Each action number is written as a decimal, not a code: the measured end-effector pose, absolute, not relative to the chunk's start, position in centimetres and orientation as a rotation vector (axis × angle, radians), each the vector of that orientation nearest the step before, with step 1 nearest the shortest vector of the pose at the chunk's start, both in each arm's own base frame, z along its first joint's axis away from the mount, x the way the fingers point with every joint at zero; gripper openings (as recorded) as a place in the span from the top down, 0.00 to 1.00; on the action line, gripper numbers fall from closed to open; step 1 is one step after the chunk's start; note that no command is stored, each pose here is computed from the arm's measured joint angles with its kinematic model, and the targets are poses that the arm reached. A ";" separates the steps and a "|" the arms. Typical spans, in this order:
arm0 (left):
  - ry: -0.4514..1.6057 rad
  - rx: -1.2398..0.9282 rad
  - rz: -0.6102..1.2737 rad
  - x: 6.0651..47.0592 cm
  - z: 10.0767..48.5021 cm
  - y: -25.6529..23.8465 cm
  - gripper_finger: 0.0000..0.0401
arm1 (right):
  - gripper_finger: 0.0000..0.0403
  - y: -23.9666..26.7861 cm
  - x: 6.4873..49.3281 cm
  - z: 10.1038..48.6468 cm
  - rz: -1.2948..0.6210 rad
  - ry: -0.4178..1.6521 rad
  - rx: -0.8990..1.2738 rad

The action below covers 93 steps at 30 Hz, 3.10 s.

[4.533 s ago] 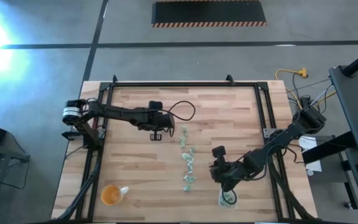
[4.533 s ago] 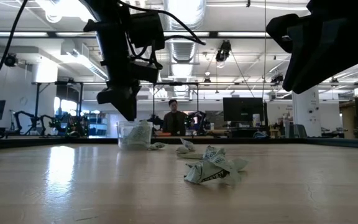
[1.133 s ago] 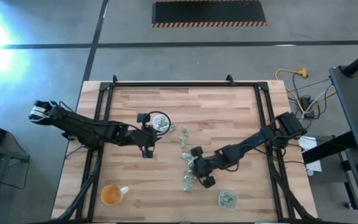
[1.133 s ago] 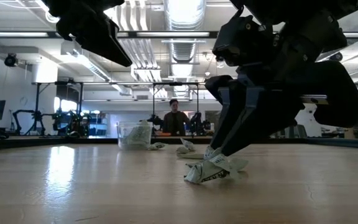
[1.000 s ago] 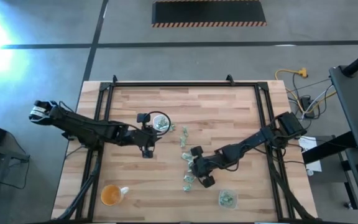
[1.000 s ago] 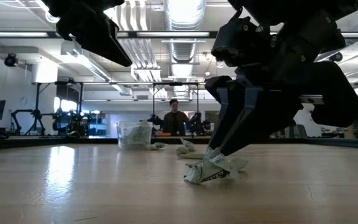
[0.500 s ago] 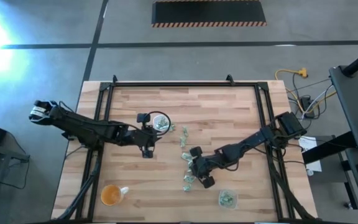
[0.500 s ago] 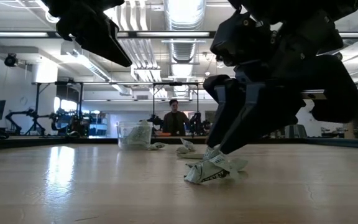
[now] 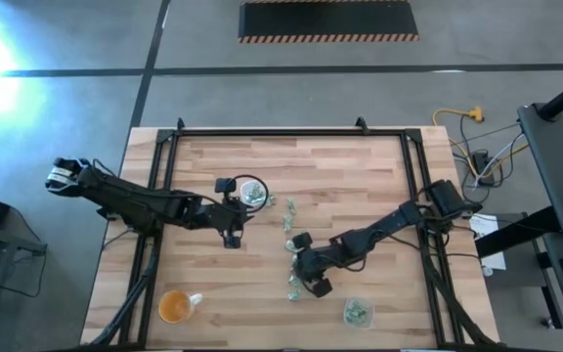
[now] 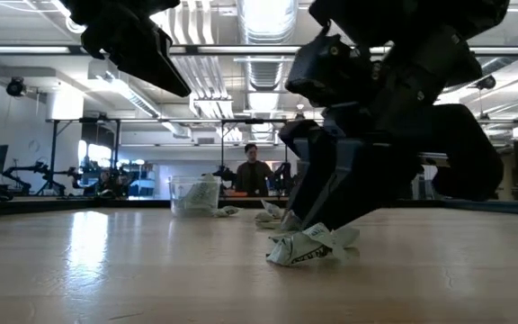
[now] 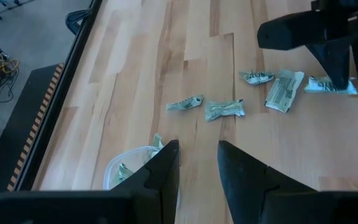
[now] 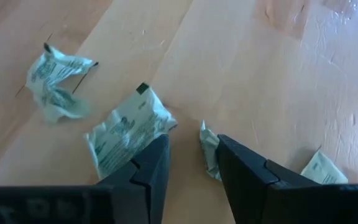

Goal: Pick and place Stevia / Truvia into bins
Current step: Put the stevia packet into the bottom transparent container

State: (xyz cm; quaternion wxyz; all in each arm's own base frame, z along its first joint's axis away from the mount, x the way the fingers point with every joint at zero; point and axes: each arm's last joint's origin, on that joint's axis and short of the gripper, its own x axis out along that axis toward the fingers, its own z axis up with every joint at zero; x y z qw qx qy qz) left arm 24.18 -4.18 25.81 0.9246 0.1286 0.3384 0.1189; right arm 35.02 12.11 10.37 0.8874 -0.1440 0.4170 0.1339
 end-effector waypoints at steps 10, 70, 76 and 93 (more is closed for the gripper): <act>0.700 0.266 0.243 24.1 25.6 -4.2 0.77 | 0.78 12.2 35.6 11.0 0.279 0.891 -0.309; 0.708 0.269 0.243 24.0 25.2 -4.1 0.77 | 0.98 24.9 18.9 21.3 0.502 0.886 -0.227; 0.707 0.267 0.244 24.0 25.2 -4.1 0.77 | 0.98 25.3 19.1 20.4 0.497 0.897 -0.233; 0.713 0.268 0.244 23.9 24.8 -4.1 0.77 | 0.89 24.8 19.3 19.1 0.390 0.907 -0.216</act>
